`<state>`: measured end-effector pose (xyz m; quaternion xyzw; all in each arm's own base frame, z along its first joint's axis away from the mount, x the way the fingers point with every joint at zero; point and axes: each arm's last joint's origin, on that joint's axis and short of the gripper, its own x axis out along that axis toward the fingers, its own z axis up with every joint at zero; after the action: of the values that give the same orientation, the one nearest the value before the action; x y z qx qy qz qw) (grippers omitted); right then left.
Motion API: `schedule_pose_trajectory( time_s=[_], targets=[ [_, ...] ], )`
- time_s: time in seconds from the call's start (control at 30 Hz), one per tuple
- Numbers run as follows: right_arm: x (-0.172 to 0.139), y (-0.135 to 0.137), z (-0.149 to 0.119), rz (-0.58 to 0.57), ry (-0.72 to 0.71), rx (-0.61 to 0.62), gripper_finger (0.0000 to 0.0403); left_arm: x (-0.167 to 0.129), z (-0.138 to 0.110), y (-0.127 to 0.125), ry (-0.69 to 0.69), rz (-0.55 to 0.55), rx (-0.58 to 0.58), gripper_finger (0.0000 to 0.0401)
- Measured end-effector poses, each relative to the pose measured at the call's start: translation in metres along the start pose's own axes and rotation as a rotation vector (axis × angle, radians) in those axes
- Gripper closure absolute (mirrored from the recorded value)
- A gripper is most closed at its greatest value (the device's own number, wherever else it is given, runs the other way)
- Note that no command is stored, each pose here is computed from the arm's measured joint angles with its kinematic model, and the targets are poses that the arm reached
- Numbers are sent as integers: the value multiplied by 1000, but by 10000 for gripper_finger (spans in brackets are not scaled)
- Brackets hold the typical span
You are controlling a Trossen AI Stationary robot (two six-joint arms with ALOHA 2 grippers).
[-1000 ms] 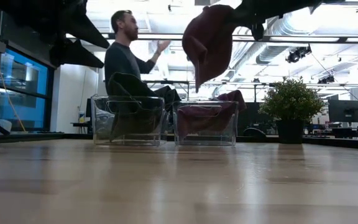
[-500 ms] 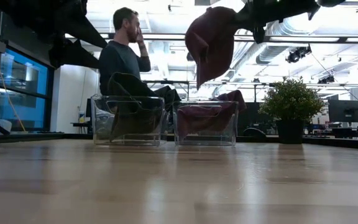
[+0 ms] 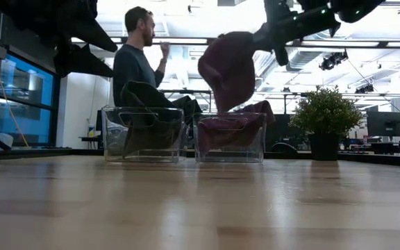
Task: Pick & Place hat
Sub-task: Put the red cap into the right transparent bin
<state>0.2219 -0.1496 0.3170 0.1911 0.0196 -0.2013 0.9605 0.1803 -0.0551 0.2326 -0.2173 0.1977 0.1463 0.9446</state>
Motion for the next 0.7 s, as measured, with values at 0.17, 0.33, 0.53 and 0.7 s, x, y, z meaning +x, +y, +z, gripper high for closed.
schedule_pose_trajectory(
  time_s=[0.17,0.33,0.53,0.7],
  targets=[
    [9,-7,0,-27,-43,21,403,0,-1,-1,25,-31,-1,99],
    [13,-15,-2,-73,-42,44,403,0,-1,-1,39,-48,-1,99],
    [19,-19,-7,-81,-23,51,403,0,-1,-1,40,-49,-1,99],
    [27,-24,-15,-92,10,62,403,0,-1,-2,42,-52,-1,99]
  ],
)
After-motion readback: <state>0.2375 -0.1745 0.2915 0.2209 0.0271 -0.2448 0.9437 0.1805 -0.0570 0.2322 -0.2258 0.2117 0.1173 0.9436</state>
